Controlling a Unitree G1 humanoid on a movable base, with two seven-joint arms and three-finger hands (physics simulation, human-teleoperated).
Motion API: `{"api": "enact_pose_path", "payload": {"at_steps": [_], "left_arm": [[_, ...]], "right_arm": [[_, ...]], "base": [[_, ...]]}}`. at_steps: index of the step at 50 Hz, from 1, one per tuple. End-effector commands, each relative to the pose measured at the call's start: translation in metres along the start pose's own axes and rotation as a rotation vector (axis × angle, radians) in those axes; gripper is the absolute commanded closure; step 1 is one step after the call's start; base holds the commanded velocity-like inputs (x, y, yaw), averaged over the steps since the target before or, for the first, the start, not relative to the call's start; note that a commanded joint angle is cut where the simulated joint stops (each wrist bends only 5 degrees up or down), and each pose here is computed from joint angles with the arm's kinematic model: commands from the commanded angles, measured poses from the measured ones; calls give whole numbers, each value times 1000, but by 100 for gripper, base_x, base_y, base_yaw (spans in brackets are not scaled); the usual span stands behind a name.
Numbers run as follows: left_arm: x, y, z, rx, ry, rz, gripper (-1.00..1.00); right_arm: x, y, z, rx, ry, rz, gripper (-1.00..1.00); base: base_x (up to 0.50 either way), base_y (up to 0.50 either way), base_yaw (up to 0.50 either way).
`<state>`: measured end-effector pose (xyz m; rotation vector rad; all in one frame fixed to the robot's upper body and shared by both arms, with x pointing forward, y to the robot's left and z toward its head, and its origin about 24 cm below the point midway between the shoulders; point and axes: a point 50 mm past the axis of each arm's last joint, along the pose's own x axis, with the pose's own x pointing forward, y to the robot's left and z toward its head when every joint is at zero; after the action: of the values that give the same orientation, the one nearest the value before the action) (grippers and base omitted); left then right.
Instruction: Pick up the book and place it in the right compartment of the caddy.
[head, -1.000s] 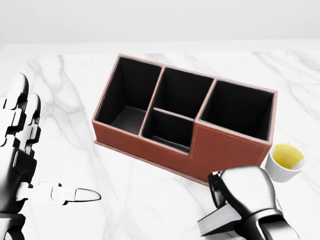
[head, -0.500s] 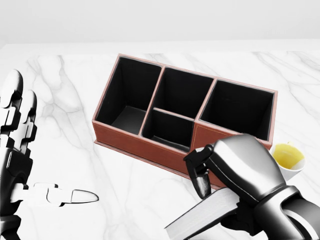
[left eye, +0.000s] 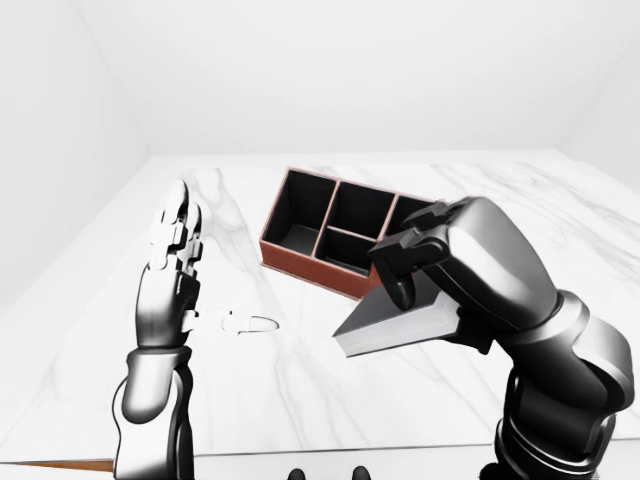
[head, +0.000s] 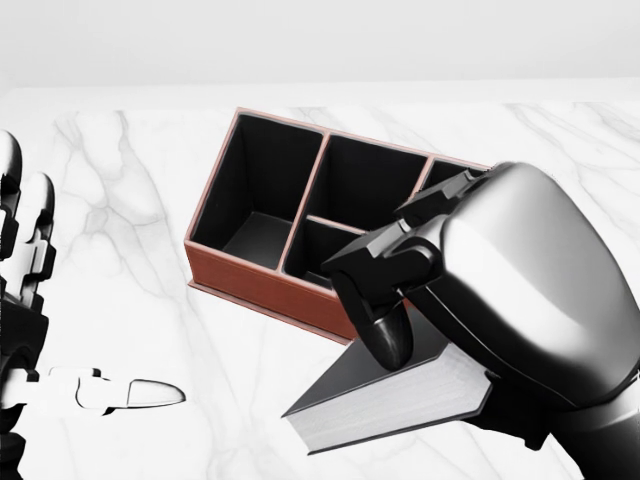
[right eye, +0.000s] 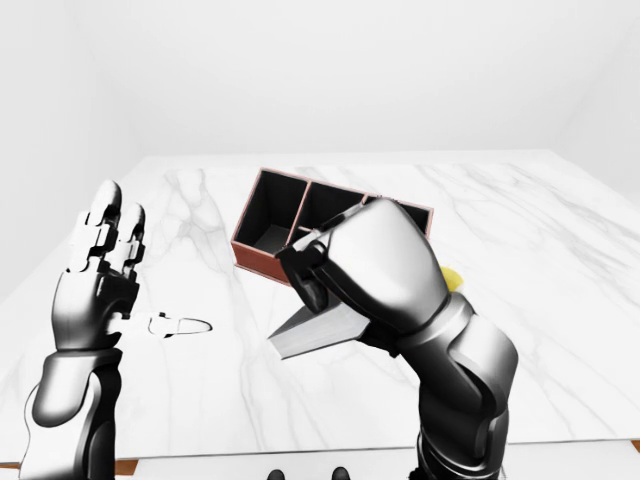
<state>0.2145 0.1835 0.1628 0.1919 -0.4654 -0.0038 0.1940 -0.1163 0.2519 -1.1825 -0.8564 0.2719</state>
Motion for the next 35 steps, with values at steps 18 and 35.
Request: {"api": "enact_pose_path", "payload": {"at_steps": [18, 35], "left_arm": [[-2, 4, 2, -4, -6, 1, -100], [-2, 3, 3, -7, -12, -6, -100]], "right_arm": [[38, -73, 13, -249, -198, -201, 100], [79, -90, -24, -256, -64, -128, 100]], "base": [[0, 0, 0], [0, 0, 0]]}}
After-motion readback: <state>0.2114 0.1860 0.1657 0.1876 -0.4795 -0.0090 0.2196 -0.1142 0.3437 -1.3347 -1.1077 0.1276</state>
